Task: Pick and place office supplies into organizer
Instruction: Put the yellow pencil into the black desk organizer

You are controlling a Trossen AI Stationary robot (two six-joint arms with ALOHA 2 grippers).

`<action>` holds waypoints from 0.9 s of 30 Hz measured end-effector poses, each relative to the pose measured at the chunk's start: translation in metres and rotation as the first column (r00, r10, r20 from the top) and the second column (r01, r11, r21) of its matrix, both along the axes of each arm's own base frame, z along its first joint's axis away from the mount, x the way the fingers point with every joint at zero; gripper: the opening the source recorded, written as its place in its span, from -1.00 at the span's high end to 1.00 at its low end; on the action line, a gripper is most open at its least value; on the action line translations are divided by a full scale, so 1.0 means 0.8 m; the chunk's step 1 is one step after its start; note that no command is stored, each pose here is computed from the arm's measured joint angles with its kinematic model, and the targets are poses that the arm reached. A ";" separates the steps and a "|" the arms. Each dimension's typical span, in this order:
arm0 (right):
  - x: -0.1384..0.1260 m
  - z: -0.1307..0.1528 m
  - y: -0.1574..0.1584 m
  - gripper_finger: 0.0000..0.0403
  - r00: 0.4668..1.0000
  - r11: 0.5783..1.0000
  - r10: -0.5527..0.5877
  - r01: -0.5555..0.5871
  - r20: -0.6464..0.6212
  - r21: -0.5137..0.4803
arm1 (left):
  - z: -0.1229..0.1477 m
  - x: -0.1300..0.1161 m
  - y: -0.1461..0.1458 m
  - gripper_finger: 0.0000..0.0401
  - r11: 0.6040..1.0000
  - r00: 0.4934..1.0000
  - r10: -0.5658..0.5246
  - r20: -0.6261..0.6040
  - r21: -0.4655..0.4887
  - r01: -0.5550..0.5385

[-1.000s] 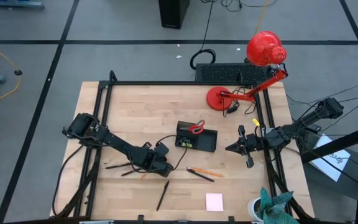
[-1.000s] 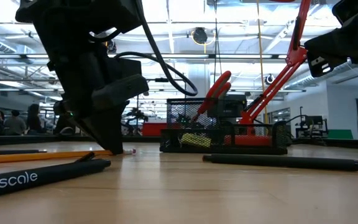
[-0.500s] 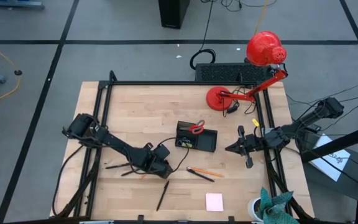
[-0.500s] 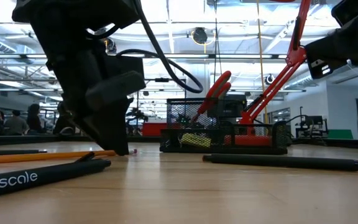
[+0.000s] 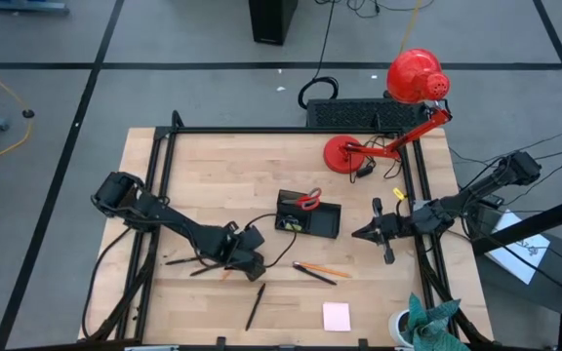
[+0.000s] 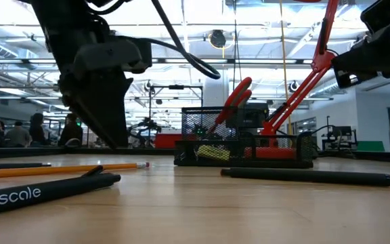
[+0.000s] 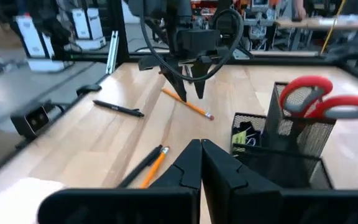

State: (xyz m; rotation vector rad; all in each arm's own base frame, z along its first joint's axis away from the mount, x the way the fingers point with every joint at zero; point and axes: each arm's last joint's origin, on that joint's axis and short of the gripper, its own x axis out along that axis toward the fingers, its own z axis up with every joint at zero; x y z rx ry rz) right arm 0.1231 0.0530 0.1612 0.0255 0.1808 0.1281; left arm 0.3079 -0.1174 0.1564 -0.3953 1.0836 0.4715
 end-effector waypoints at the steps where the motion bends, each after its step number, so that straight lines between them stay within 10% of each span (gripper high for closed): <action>1: 0.000 0.000 0.000 1.00 1.000 0.999 0.004 -0.004 0.005 -0.033 | 0.000 0.000 0.000 0.11 1.000 1.000 -0.008 0.000 0.014 0.008; 11: 0.005 0.018 -0.007 1.00 0.987 0.989 -0.014 0.037 0.161 -0.143 | -0.024 0.005 -0.003 0.11 0.998 0.999 -0.027 -0.041 0.051 0.029; 27: 0.008 0.006 -0.006 1.00 0.997 0.998 -0.048 0.045 0.057 0.038 | -0.060 0.010 -0.006 0.11 0.995 0.995 0.060 -0.081 0.079 -0.054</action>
